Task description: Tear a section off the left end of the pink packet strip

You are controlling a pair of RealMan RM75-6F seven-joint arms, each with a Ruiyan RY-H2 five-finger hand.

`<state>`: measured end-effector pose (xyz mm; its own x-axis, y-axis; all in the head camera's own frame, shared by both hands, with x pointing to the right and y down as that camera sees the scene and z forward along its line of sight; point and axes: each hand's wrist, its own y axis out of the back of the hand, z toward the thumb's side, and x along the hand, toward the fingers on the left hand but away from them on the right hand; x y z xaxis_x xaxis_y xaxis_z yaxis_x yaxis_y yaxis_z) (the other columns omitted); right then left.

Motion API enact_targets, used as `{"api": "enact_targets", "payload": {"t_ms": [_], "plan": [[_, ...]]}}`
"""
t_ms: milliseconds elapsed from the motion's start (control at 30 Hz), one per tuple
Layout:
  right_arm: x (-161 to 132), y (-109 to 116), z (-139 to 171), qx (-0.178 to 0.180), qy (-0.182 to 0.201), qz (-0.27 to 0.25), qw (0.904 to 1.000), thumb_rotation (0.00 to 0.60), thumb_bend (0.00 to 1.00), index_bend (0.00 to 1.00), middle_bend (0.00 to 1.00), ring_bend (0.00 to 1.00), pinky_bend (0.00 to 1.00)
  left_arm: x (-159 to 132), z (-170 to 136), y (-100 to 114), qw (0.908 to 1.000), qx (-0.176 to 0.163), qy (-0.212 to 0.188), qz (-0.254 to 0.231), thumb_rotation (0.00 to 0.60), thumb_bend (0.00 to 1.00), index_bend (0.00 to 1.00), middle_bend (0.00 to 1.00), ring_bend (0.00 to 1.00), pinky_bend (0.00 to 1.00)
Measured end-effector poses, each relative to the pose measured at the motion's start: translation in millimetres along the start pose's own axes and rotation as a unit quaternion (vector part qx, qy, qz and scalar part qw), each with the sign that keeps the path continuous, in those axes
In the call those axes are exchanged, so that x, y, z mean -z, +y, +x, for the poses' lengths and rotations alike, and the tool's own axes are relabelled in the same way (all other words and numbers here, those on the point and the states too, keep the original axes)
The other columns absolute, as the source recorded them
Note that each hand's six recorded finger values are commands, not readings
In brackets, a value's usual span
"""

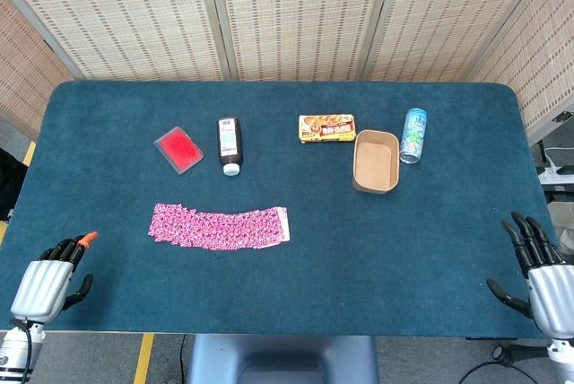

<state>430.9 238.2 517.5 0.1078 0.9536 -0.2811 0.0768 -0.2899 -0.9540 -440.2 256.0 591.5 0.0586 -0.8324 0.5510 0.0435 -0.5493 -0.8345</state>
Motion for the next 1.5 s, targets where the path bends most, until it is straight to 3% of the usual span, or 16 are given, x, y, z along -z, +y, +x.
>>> {"api": "enact_targets", "payload": {"t_ms": [400,500,600,833,1100,1500], "plan": [[-2,2,3,0.011,0.002,0.001,0.9999,0.600,0.09,0.00,0.00,0.00,0.28,1,5,-8,0.9999,0.013,0.006,0.005,0.600,0.44,0.08,0.22,0.24,0.38],[-1,4,4,0.021,-0.003,0.007,0.9997,0.600,0.16,0.00,0.00,0.00,0.28,-5,12,-11,0.9999,0.016,0.000,0.005,0.600,0.48,0.01,0.35,0.36,0.42],[-1,7,5,0.036,-0.006,0.011,0.9993,0.600,0.22,0.00,0.00,0.00,0.28,-13,21,-13,0.9997,0.020,-0.011,0.012,0.600,0.53,0.00,0.49,0.45,0.46],[-2,10,9,0.049,-0.001,0.003,0.9988,0.600,0.23,0.00,0.00,0.00,0.28,-41,46,-18,0.9977,0.043,-0.046,0.023,0.600,0.78,0.00,0.72,0.64,0.61],[0,11,9,0.040,-0.001,-0.014,0.9991,0.600,0.23,0.00,0.00,0.00,0.28,-60,64,-29,0.9946,0.072,-0.063,0.041,0.600,0.85,0.00,0.76,0.67,0.63],[0,10,8,0.032,0.001,-0.024,0.9992,0.600,0.23,0.00,0.00,0.00,0.28,-75,97,-81,0.9816,0.169,-0.044,0.076,0.600,0.85,0.00,0.76,0.67,0.63]]}}
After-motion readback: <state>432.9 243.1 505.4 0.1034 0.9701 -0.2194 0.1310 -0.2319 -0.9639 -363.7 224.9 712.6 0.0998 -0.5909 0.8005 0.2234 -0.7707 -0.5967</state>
